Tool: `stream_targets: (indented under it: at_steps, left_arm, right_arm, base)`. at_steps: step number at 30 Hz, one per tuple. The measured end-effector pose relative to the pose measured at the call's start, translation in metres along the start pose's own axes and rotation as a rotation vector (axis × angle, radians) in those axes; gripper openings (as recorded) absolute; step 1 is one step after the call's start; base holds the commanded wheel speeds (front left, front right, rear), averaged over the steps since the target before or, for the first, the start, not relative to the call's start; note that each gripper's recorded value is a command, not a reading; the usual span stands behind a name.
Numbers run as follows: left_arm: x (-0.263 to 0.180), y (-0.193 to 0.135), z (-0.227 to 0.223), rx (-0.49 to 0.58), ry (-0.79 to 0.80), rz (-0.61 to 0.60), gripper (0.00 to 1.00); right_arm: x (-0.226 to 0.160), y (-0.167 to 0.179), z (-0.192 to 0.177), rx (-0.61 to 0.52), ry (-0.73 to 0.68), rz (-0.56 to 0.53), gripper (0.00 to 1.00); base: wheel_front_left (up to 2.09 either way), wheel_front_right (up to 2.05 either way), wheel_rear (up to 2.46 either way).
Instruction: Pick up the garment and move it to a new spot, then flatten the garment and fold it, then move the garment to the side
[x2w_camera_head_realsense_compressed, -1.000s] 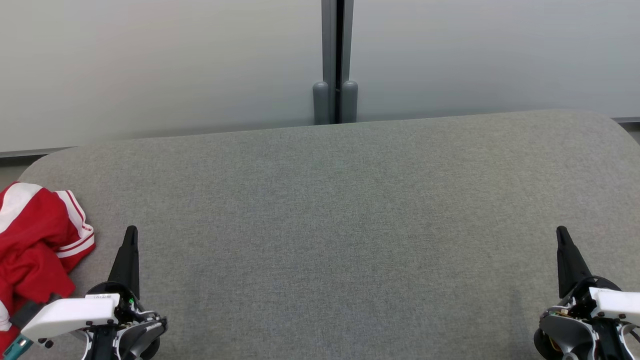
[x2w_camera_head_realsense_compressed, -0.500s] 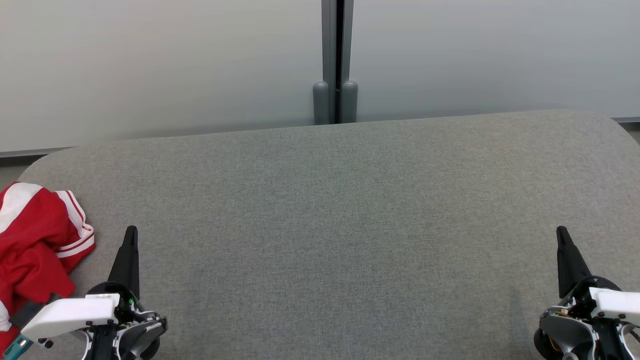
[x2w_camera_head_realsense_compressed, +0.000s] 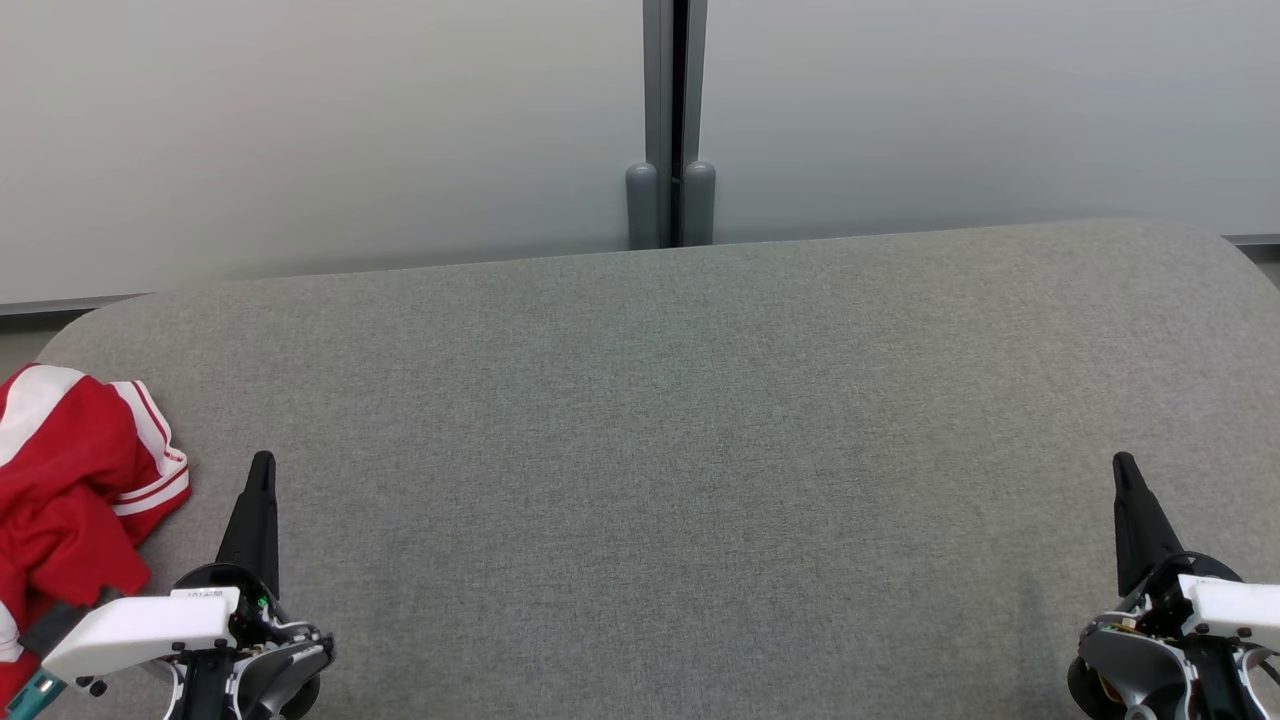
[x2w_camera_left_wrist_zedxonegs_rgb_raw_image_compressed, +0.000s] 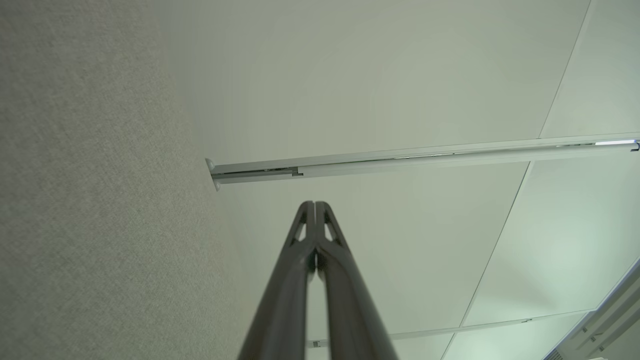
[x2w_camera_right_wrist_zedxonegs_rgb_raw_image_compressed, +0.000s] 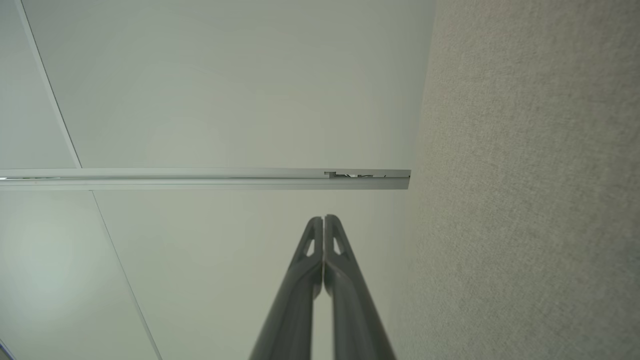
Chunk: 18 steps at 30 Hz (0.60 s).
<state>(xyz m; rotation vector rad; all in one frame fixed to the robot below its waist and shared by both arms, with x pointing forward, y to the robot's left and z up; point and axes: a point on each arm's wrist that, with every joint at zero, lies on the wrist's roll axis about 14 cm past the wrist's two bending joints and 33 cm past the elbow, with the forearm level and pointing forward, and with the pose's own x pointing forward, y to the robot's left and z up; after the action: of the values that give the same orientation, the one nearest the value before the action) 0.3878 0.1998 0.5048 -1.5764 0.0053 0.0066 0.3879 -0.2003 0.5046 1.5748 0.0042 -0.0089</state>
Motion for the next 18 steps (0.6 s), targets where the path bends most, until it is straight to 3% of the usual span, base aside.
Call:
stream_targets:
  at_steps: [12, 13, 18]
  left_arm:
    - [0.0, 0.0, 0.0, 0.0, 0.0, 0.0, 0.0]
    - [0.0, 0.0, 0.0, 0.0, 0.0, 0.001, 1.0]
    - [-0.008, 0.019, -0.004, -0.01, 0.0, 0.055, 1.0]
  right_arm:
    - [0.0, 0.0, 0.0, 0.0, 0.0, 0.0, 0.0]
    - [0.0, 0.0, 0.0, 0.0, 0.0, 0.0, 1.0]
    - [-0.008, -0.017, -0.001, 0.009, -0.005, -0.049, 1.0]
  base:
    - [0.0, 0.0, 0.0]
    - [0.0, 0.0, 0.0]
    - [0.0, 0.0, 0.0]
